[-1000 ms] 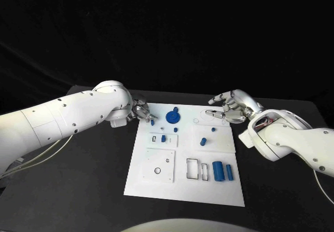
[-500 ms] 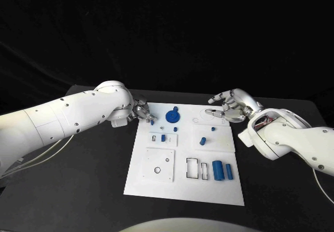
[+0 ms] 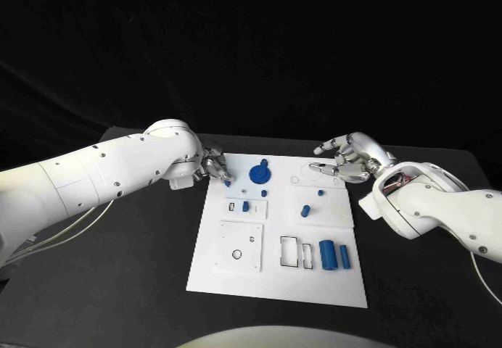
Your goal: Assemble the parts on the task board
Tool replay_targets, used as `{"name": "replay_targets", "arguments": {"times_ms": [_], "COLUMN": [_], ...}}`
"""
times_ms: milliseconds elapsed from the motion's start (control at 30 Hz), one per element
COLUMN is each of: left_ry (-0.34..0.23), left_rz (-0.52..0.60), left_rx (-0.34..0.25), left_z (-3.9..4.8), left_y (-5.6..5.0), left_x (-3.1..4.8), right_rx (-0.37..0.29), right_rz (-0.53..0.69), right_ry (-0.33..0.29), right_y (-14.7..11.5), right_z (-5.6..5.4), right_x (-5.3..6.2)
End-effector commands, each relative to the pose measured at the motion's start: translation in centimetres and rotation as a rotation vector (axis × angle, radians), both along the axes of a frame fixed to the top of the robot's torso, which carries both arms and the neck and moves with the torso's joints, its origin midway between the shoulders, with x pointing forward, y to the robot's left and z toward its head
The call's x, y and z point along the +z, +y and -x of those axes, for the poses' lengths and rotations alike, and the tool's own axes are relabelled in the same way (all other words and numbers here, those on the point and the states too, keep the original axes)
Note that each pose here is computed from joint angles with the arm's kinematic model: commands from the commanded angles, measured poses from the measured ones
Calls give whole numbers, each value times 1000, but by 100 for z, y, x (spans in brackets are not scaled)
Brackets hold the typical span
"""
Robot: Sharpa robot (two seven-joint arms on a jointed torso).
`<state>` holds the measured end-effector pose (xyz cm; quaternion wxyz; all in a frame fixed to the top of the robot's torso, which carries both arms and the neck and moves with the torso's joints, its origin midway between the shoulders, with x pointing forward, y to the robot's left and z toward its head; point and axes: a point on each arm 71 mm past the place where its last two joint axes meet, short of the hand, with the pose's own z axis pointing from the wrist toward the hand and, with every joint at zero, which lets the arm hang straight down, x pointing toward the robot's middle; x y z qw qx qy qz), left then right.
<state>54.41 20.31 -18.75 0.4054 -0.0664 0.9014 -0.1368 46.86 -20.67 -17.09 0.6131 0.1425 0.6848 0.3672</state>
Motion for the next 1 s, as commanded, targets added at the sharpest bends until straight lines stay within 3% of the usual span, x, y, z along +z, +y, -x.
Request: {"name": "replay_targets", "arguments": {"times_ms": [33,467,700,1000], "left_ry": [17,39,49,21], "left_rz": [58,133,203,243], "left_rx": [8,46,60,34], "left_z": [12,73,203,391], "left_y": [-17,69,126,94], "left_x": [-21,-7,32,53], "right_rx": [8,6,8,-2], "right_rz": [6,8,7,6], "right_ry": [5,8,9,1], "right_y": [9,2,-9,-44], "right_z": [0,-4,14,6], "right_x": [-7,-11,-7,-4]}}
